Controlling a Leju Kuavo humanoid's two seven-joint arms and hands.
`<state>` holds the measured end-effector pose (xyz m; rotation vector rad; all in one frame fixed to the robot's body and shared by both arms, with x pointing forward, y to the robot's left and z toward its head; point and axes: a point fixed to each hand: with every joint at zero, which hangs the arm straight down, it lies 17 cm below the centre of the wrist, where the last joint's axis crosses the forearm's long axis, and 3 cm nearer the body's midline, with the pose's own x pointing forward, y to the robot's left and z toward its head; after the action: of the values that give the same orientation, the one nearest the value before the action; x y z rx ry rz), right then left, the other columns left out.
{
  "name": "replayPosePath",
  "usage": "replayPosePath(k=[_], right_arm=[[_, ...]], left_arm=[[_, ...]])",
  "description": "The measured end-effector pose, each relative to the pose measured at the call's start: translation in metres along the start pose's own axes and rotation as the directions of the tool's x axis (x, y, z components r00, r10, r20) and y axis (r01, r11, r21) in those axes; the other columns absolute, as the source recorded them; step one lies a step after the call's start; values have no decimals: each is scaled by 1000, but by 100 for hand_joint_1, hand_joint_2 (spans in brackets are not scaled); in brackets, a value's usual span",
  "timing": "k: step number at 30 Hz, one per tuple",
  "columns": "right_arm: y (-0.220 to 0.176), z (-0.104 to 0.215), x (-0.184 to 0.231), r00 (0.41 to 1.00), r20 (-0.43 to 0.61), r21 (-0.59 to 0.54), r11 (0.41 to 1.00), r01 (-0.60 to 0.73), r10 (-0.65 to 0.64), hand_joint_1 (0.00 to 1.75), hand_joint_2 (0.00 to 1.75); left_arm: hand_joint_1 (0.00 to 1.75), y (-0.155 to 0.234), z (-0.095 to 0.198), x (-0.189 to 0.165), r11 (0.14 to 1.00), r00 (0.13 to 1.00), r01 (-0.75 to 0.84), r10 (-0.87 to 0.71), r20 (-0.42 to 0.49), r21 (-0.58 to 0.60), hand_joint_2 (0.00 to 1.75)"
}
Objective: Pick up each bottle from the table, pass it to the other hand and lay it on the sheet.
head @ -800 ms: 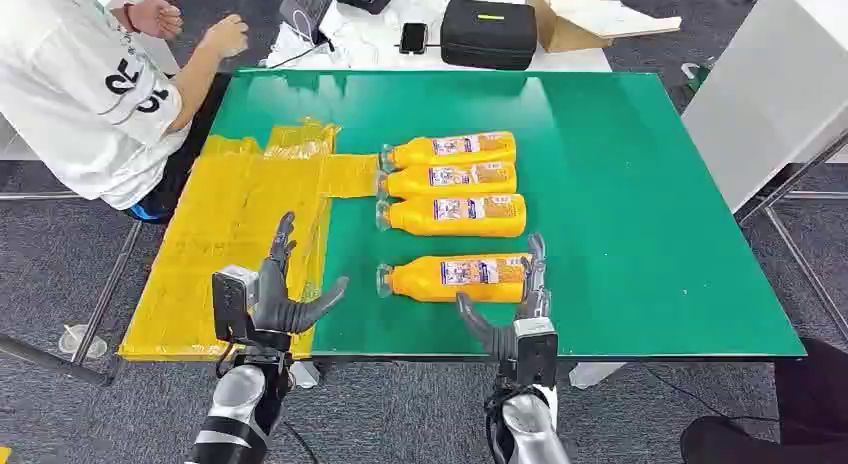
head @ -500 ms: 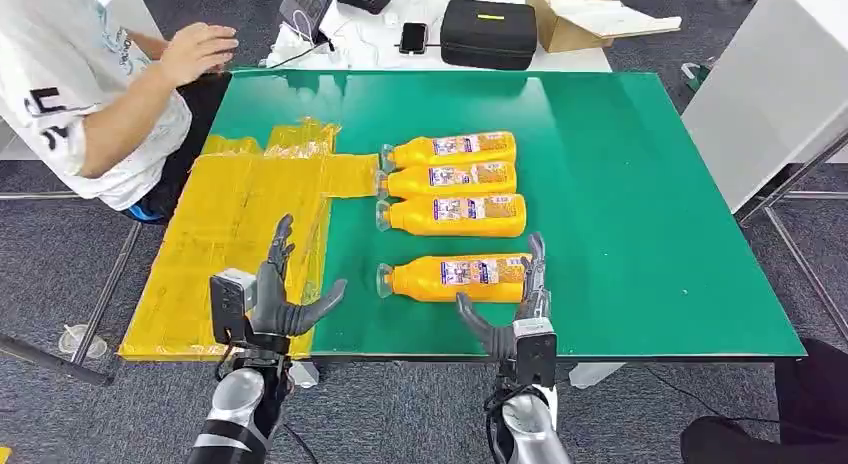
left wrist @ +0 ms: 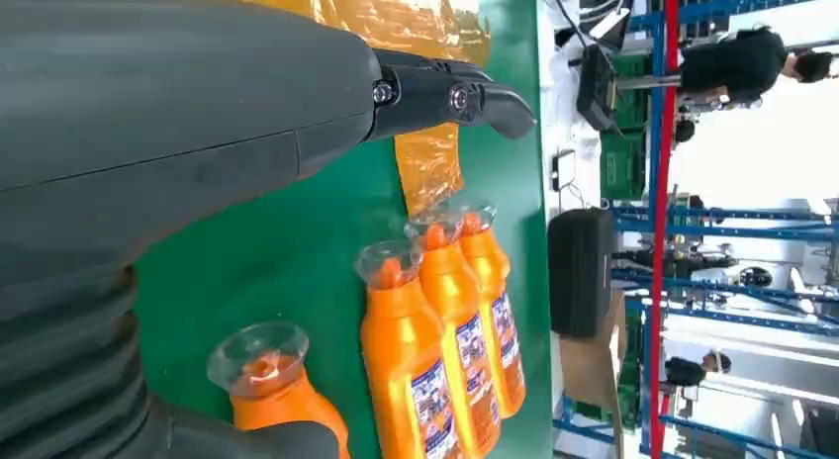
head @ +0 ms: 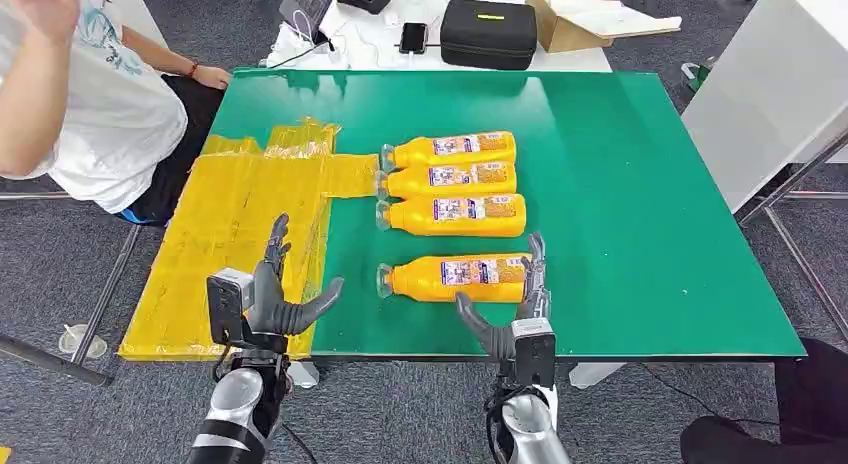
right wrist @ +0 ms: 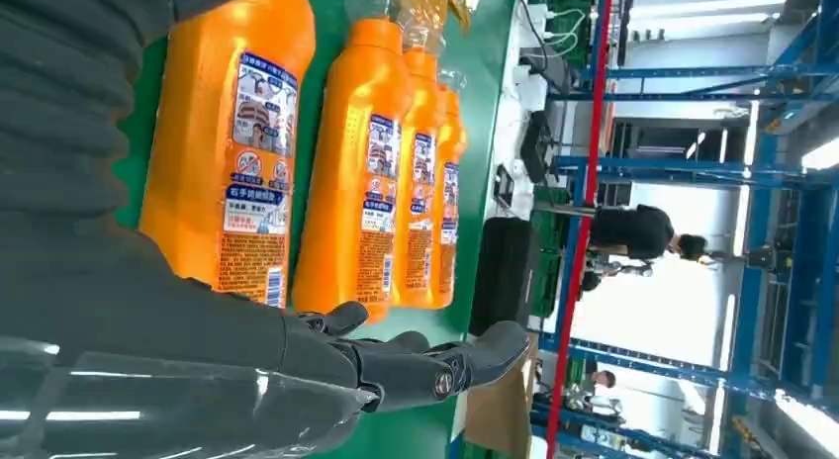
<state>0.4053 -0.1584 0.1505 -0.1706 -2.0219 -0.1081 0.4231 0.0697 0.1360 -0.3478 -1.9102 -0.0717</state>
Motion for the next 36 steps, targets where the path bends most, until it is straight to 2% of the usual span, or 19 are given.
replayPosePath(k=[6,9,13,17,21,24,29,34,36], right_arm=[[1,-3,2,1000,11,7,1000,-9,8,0,175],[8,-5,2,999,17,45,999,-28,28,0,175],[19,-14,-8,994,-9,131,986,-107,109,0,175],[22,-36,-19,969,-17,232,944,-235,245,0,175],[19,-55,-19,952,3,268,917,-295,305,0,175],[28,-60,-34,923,-16,372,859,-351,384,0,175],[50,-54,-69,871,-16,585,711,-390,492,0,175],[64,-33,-102,839,-21,748,566,-348,544,0,175],[62,-33,-107,831,-19,768,540,-343,555,0,175]], left_arm=[[0,4,-1,0,1000,1000,11,-11,2,16,175],[0,6,-1,1,999,1000,20,-20,6,29,175],[0,9,-1,2,999,1000,23,-23,12,40,175],[0,17,-1,3,997,999,33,-34,17,63,175],[0,21,-1,3,997,999,36,-38,19,74,175],[0,22,-1,3,996,999,39,-41,20,78,175],[0,27,-1,3,995,999,46,-48,23,88,175],[0,30,-1,2,995,998,54,-57,26,88,175],[0,30,-1,1,995,998,57,-59,25,87,175]])
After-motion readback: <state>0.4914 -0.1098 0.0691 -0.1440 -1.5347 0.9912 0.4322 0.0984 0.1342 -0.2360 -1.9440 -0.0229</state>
